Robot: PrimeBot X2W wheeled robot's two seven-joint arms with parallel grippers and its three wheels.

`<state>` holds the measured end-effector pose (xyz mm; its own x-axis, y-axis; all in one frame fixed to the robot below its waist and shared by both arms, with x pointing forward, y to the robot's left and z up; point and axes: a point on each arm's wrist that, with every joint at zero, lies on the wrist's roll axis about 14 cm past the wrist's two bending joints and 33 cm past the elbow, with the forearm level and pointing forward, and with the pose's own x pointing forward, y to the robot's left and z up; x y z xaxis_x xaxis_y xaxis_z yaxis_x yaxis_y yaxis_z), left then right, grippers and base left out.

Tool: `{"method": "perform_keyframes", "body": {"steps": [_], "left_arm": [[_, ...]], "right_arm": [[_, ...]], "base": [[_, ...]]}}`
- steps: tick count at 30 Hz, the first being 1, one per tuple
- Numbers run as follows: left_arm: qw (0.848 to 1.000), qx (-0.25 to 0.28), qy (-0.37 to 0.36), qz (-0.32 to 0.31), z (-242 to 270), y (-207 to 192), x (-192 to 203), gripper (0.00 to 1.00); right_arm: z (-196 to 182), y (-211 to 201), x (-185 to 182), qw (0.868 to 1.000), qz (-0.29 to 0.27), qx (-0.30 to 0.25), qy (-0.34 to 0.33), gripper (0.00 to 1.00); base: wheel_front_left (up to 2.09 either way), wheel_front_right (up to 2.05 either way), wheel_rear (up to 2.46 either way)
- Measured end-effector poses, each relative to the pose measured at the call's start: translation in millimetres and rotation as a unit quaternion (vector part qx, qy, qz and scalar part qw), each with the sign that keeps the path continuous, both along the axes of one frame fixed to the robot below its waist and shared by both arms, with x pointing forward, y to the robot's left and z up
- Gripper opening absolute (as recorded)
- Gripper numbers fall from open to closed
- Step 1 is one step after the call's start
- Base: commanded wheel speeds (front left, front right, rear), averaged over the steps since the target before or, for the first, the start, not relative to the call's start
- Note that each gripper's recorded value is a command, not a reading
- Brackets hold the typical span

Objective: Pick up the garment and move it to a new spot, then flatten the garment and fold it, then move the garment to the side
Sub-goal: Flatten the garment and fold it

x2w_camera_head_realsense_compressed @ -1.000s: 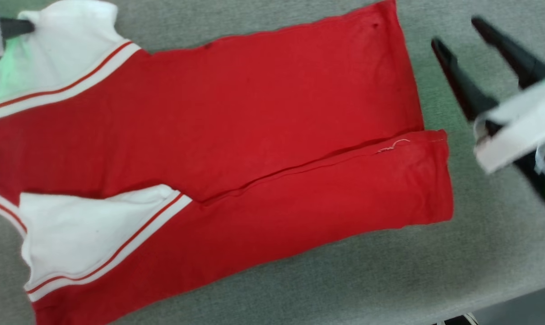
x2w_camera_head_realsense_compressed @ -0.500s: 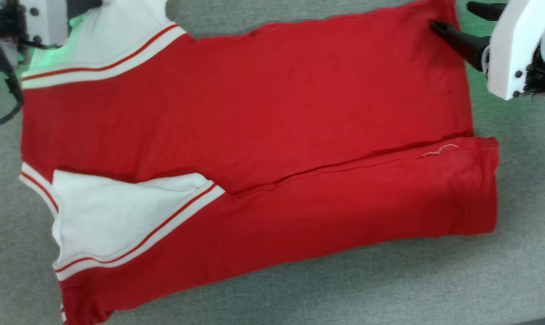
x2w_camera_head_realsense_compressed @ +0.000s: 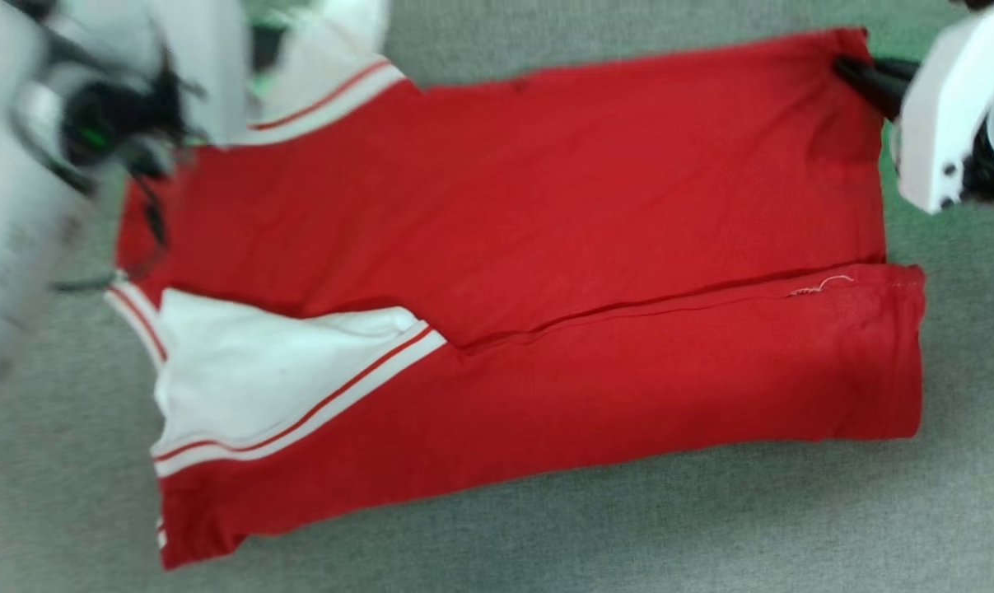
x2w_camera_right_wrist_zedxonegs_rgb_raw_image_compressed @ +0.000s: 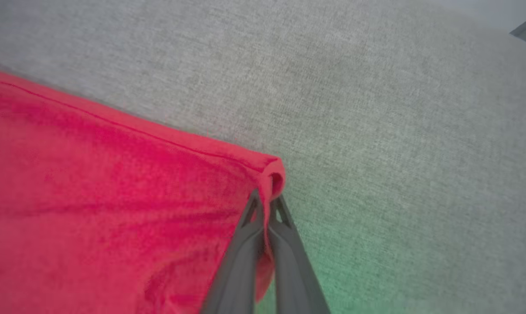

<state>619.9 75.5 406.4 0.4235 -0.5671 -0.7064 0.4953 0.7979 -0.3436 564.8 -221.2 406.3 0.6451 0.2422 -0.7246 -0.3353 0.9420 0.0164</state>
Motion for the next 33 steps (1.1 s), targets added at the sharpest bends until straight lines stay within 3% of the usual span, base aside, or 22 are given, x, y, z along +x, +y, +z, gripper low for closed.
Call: {"method": "perform_keyframes", "body": {"steps": [6,14,23,33], "left_arm": [[0.996,-0.046,-0.074,-0.033,52,-16,-31,0.00],[0.988,-0.070,-0.135,-0.033,99,12,-86,0.00],[0.986,-0.085,-0.147,0.012,107,66,-155,0.00],[0.984,-0.125,-0.112,0.061,83,77,-212,0.00]], "right_arm": [[23,-2,-18,0.999,0.010,0.007,-0.032,0.00],[59,10,-42,0.996,0.042,0.027,-0.072,0.00],[71,12,-79,0.994,0.073,0.033,-0.080,0.00],[55,-3,-114,0.995,0.046,0.060,-0.058,0.00]], "base": [[0.00,0.00,0.00],[0.00,0.00,0.00],[0.00,0.00,0.00],[0.00,0.00,0.00]]}}
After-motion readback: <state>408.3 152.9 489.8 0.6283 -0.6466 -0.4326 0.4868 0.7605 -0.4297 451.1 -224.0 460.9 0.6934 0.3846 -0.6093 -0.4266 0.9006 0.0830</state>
